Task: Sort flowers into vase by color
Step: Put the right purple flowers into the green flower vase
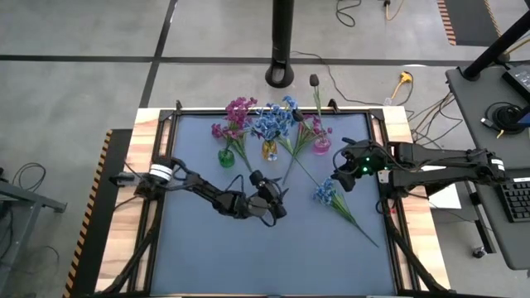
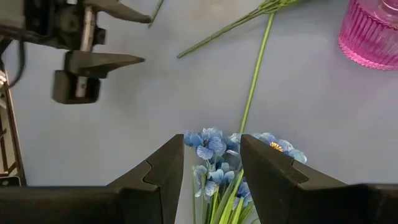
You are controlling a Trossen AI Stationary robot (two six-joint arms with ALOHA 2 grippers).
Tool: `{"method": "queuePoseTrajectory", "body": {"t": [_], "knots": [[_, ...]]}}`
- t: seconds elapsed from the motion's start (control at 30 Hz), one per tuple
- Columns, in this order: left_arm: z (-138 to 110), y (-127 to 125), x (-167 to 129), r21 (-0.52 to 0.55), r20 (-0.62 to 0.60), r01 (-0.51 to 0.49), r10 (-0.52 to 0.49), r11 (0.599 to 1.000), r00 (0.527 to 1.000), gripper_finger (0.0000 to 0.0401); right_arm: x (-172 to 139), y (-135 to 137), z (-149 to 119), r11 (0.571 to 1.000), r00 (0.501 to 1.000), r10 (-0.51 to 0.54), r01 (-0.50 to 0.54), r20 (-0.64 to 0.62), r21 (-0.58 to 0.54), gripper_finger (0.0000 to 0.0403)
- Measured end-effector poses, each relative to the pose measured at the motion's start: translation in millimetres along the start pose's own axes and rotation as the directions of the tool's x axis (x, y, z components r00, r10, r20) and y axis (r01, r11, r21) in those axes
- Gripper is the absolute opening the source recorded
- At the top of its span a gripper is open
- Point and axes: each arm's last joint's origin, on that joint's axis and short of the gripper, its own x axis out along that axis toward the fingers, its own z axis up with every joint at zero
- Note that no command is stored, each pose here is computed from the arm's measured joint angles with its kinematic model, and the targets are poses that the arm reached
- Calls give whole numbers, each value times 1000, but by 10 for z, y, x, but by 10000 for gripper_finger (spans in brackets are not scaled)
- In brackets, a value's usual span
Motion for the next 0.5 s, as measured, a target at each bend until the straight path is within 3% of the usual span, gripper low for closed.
{"method": "queuePoseTrajectory", "body": {"t": [0.37,0.5], "knots": [[-281,47,370,5,-42,-62,62,998,997,208,12,-19,-4,999,999,-36,36,19,1,151],[-294,49,486,-24,-46,-27,26,999,999,208,23,-27,-13,999,999,-39,39,16,1,151]]}}
